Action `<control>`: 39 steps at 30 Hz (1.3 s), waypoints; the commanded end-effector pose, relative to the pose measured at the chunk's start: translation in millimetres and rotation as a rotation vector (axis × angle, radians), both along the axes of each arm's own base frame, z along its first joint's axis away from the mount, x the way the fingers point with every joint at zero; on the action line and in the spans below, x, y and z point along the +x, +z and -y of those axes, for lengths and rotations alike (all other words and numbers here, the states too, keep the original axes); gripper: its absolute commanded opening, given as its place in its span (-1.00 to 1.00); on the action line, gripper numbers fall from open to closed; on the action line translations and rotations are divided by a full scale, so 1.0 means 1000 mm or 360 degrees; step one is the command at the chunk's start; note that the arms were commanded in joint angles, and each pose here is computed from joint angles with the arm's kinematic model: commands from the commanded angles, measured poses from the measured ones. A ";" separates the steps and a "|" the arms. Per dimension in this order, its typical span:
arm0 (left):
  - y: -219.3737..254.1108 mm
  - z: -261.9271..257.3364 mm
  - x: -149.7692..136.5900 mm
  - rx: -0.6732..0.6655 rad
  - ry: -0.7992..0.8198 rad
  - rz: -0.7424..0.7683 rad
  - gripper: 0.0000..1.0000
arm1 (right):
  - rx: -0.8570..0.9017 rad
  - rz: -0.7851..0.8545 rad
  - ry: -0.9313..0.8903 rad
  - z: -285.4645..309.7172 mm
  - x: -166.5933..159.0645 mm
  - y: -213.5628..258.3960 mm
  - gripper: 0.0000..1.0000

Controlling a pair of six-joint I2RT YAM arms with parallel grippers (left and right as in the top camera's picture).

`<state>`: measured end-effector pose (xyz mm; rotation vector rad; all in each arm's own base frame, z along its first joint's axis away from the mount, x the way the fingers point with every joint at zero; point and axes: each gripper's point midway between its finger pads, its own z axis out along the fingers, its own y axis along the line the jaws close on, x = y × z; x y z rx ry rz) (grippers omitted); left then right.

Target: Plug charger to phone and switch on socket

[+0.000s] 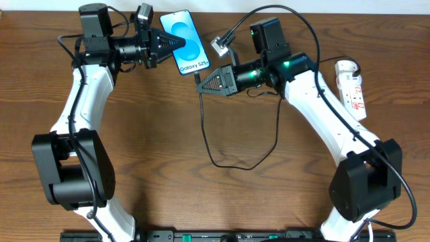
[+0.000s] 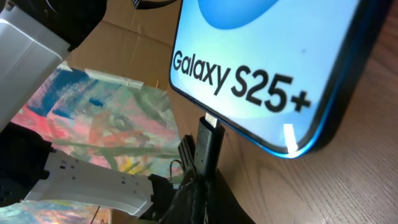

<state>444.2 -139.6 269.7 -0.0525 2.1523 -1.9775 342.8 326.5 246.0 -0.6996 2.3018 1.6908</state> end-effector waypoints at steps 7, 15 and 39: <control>0.017 0.012 -0.019 -0.0061 -0.0147 0.0070 -0.86 | 0.0024 0.0103 -0.0039 0.005 0.006 0.018 -0.98; 0.017 0.012 -0.019 -0.0062 -0.0147 0.0070 -0.86 | 0.0048 0.0112 -0.0062 0.004 0.011 0.023 -0.98; 0.017 0.012 -0.019 -0.0062 -0.0148 0.0069 -0.86 | 0.0095 0.0164 -0.0116 0.004 0.024 0.033 -0.99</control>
